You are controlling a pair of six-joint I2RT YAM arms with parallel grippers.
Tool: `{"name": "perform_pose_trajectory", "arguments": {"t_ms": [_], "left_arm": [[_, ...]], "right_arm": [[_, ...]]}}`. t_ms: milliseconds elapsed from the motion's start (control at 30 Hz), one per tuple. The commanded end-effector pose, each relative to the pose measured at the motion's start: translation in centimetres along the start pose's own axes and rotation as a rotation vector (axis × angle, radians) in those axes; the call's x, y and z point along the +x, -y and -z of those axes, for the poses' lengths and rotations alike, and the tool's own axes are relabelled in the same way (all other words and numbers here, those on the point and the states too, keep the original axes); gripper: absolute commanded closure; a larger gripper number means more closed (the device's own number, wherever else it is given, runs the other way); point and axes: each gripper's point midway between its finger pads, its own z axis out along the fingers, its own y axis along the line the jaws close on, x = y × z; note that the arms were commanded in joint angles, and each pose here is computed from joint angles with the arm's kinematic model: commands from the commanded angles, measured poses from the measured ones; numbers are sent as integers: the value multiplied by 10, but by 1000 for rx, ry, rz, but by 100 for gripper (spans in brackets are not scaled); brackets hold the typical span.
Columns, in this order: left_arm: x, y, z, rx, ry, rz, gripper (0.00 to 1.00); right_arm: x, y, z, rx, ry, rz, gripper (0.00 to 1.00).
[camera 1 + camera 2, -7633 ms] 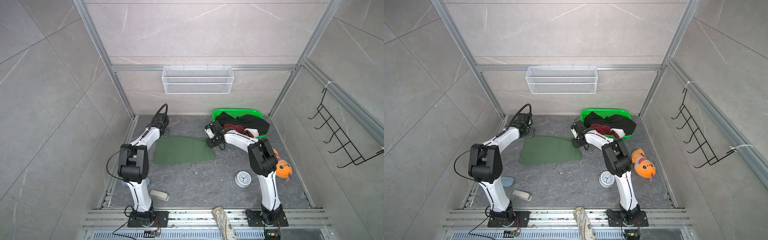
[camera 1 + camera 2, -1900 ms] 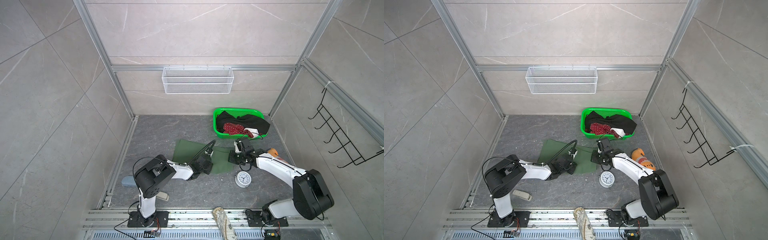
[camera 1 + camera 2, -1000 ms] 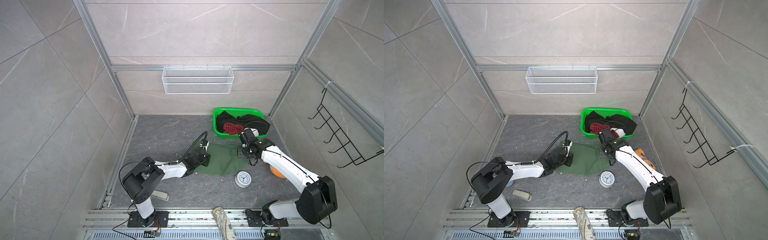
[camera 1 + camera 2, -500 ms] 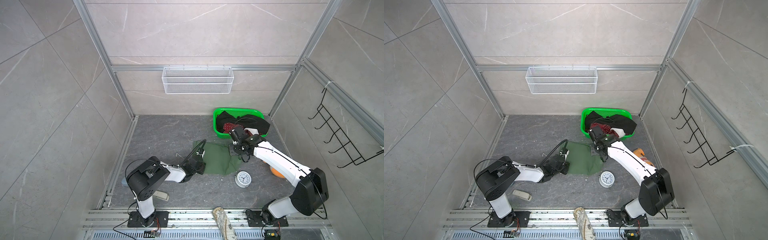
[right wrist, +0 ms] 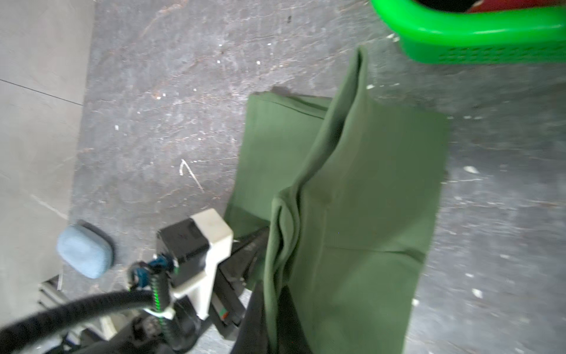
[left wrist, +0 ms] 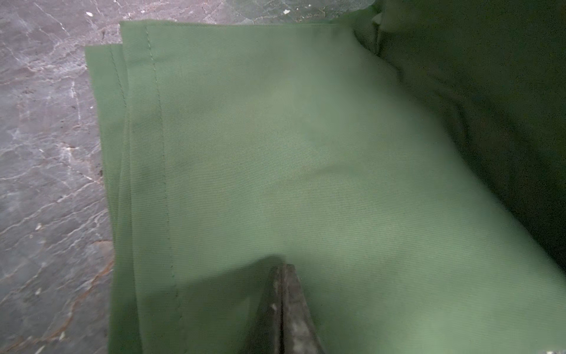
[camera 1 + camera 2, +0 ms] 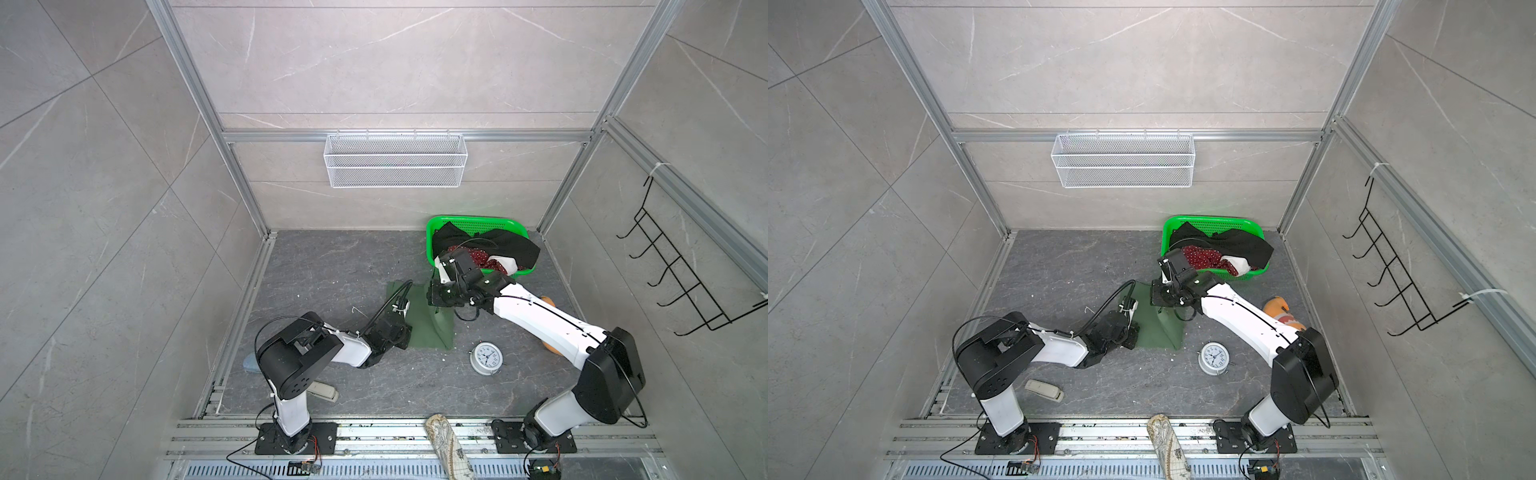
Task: Fold and stack skirts
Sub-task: Fold the skirt at the center of the table.
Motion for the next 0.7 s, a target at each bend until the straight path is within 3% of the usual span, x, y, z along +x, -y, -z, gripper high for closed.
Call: {"name": "perform_pose_trajectory", "arguments": {"t_ms": [0, 267, 667], "left_arm": [[20, -2, -2, -2, -45, -11, 100], [18, -3, 1, -5, -31, -6, 100], [-23, -6, 35, 57, 108, 24, 100]], "right_arm": [[-6, -20, -12, -84, 19, -41, 100], [6, -27, -35, -132, -19, -60, 100], [27, -7, -64, -93, -55, -43, 100]]}}
